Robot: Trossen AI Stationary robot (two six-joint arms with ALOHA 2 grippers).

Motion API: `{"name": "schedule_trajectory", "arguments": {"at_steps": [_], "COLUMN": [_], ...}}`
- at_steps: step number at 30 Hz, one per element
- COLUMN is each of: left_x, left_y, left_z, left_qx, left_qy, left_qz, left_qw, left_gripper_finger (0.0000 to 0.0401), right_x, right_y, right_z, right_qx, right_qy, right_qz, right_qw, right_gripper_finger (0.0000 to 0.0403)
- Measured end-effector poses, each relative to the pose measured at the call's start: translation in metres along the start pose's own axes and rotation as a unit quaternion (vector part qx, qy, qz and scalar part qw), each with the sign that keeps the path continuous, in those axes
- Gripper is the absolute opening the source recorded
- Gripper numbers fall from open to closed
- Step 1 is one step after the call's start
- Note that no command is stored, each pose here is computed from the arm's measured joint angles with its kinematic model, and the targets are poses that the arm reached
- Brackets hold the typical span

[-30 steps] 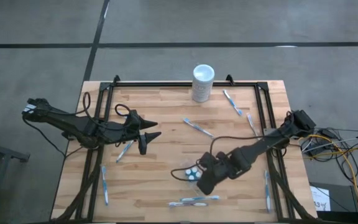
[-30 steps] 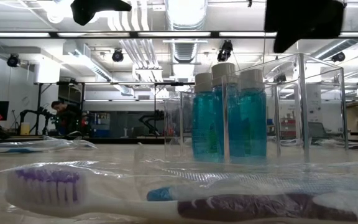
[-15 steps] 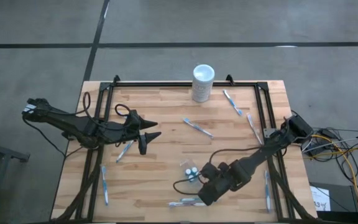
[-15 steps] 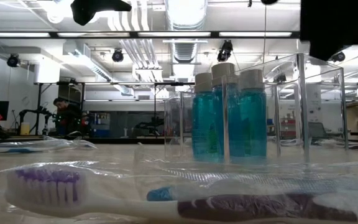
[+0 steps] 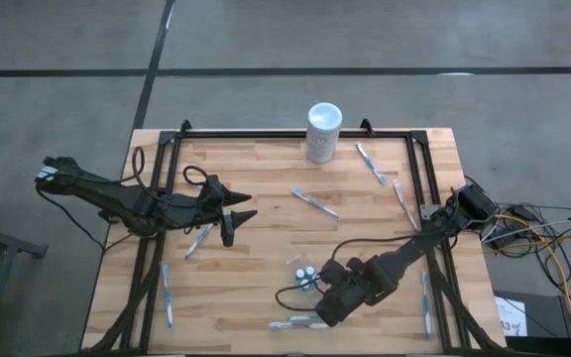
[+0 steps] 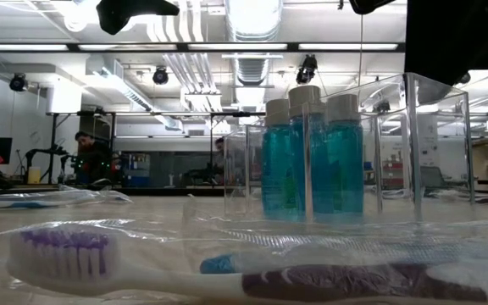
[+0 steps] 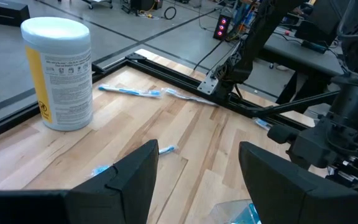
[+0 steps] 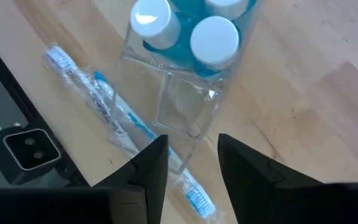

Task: Pick & Place toothbrushing station
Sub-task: Adjust the transparent organizer on the table

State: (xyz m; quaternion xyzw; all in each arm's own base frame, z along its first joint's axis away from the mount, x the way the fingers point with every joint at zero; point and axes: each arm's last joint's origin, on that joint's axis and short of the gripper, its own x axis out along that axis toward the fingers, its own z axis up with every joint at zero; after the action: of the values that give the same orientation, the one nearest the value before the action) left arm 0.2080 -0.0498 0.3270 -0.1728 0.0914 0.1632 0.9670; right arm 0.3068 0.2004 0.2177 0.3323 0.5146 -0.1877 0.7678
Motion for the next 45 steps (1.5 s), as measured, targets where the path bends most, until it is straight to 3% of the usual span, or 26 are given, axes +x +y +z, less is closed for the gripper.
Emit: {"name": "schedule_trajectory", "arguments": {"at_steps": [9, 17, 23, 34, 45], "left_x": [0.000, 0.000, 0.000, 0.000, 0.000], "left_y": [0.000, 0.000, 0.000, 0.000, 0.000], "left_z": [0.000, 0.000, 0.000, 0.000, 0.000], "left_qx": [0.000, 0.000, 0.000, 0.000, 0.000], "left_qy": [0.000, 0.000, 0.000, 0.000, 0.000], "left_qz": [0.000, 0.000, 0.000, 0.000, 0.000], "left_qw": [1.000, 1.000, 1.000, 1.000, 1.000], "left_gripper_finger": [0.0230, 0.0230, 0.0230, 0.0230, 0.0230], "right_x": [0.006, 0.029, 0.030, 0.026, 0.023], "right_y": [-0.001, -0.004, -0.005, -0.022, -0.041], "right_z": [-0.001, -0.005, -0.002, -0.001, 0.017], "right_qx": [0.009, 0.024, 0.006, -0.071, -0.137], "right_qy": [-0.007, -0.002, -0.003, 0.026, 0.021], "right_qz": [0.012, -0.007, -0.008, -0.087, -0.164], "right_qw": [1.000, 1.000, 1.000, 0.993, 0.977], "right_gripper_finger": [0.0133, 0.0141, 0.0116, 0.0043, 0.0027]}}
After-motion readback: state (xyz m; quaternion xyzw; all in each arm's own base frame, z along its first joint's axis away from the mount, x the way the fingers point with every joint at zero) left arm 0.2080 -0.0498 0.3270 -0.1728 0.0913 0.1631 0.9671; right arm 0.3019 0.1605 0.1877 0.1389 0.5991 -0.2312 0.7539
